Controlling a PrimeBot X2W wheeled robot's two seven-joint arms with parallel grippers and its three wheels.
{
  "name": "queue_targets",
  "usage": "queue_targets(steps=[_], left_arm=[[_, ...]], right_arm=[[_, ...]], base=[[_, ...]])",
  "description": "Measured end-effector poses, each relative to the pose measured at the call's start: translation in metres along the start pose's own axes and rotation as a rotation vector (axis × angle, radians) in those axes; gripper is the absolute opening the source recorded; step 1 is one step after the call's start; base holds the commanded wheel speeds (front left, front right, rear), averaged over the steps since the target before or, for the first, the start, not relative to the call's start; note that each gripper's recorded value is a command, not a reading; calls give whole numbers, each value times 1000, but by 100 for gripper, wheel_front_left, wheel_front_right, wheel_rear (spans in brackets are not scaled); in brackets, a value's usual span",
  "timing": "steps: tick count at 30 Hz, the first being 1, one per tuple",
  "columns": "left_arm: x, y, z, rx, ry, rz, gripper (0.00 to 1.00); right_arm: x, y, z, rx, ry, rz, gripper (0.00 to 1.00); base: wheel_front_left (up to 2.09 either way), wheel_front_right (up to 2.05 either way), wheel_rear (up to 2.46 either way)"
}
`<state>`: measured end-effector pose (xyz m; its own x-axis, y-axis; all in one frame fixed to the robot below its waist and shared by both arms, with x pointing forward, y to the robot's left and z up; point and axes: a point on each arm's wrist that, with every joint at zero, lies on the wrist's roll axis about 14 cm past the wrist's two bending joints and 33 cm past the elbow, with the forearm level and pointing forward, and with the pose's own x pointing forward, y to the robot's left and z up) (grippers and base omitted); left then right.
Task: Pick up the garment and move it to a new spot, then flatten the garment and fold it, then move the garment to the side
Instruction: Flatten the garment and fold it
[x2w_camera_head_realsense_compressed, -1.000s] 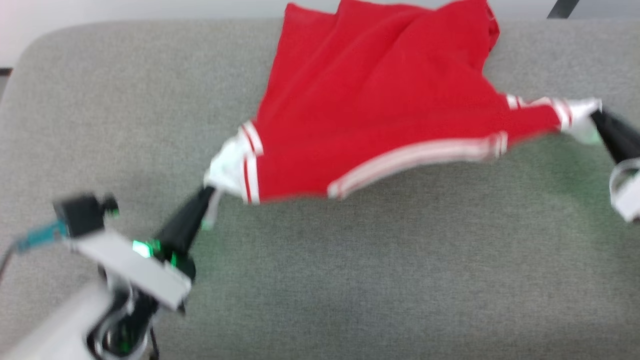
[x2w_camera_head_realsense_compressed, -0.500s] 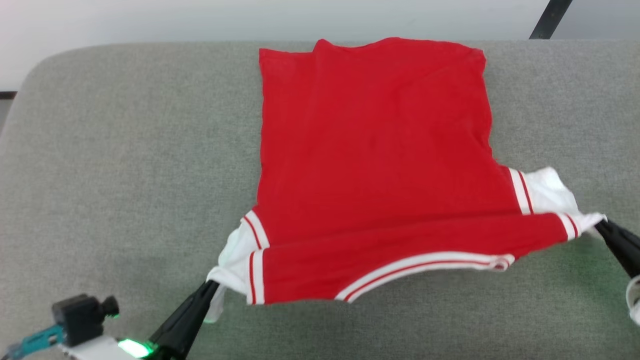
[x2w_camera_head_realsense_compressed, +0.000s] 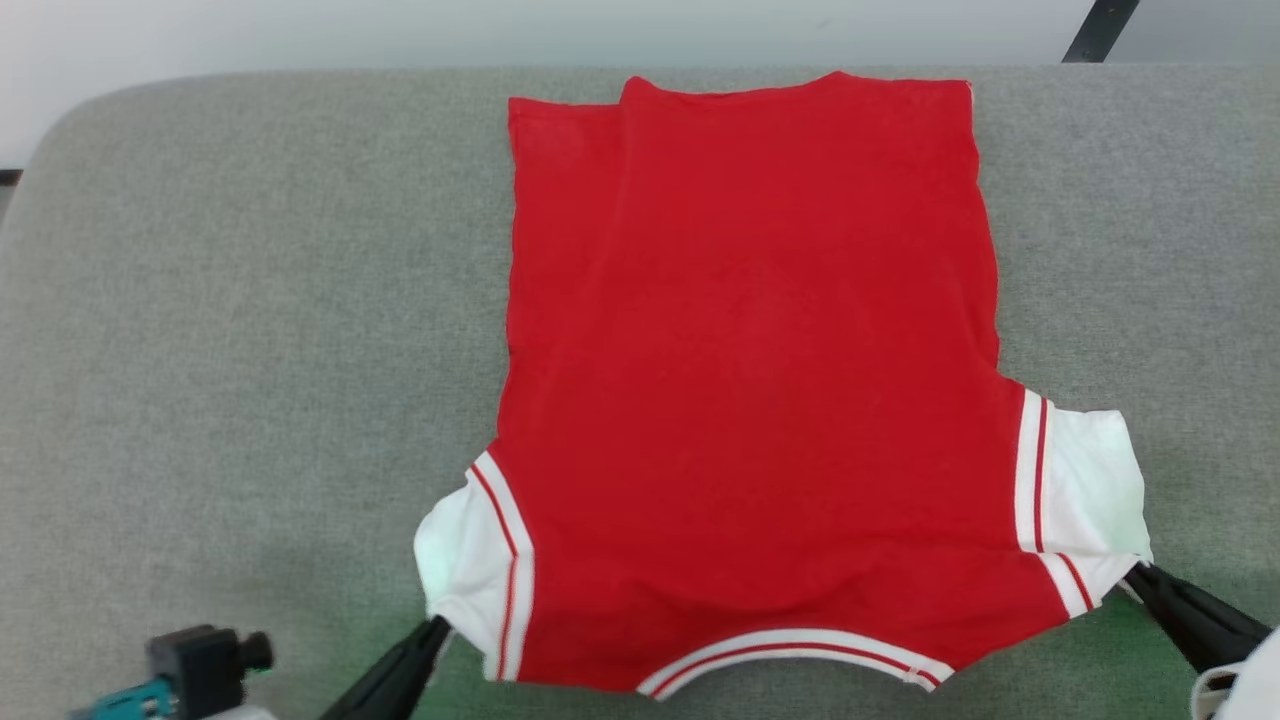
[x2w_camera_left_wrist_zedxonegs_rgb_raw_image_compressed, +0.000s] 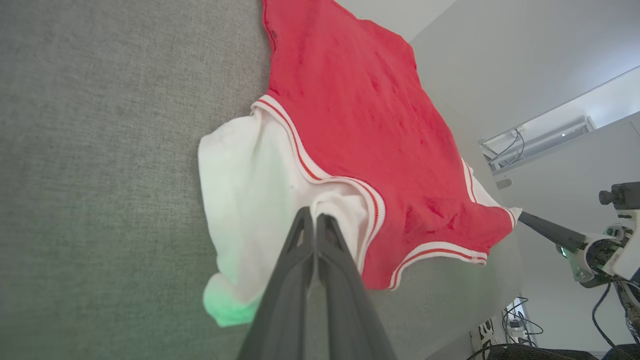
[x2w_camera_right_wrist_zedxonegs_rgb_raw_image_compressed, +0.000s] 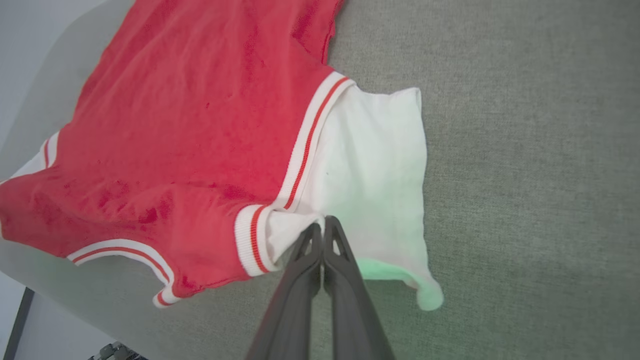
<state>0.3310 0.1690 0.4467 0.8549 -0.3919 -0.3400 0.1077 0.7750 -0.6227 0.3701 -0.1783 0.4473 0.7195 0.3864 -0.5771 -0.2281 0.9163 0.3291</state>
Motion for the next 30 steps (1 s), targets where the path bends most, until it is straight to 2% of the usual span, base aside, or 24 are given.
queue_targets(steps=[5,11,17,27,28,29,30], left_arm=[[12,4,-13,-59,19,-9,0],[22,22,-33,-123,50,37,0],[28,38,-52,-139,88,85,0],[36,46,-62,-159,109,106,0],[36,45,-62,-158,107,103,0],[37,43,-61,-164,99,99,0],[38,41,-58,-174,86,94,0]], right_arm=[[15,0,-23,17,87,0,0],[34,-8,-47,30,156,-8,0],[47,-15,-59,15,187,-12,0],[57,-20,-67,-28,203,-1,0],[58,-18,-65,-33,190,3,11],[58,-17,-62,-30,172,5,45],[58,-17,-59,-22,150,5,100]], base=[[0,0,0],[0,0,0],[0,0,0],[0,0,0],[0,0,0],[0,0,0],[0,0,0]])
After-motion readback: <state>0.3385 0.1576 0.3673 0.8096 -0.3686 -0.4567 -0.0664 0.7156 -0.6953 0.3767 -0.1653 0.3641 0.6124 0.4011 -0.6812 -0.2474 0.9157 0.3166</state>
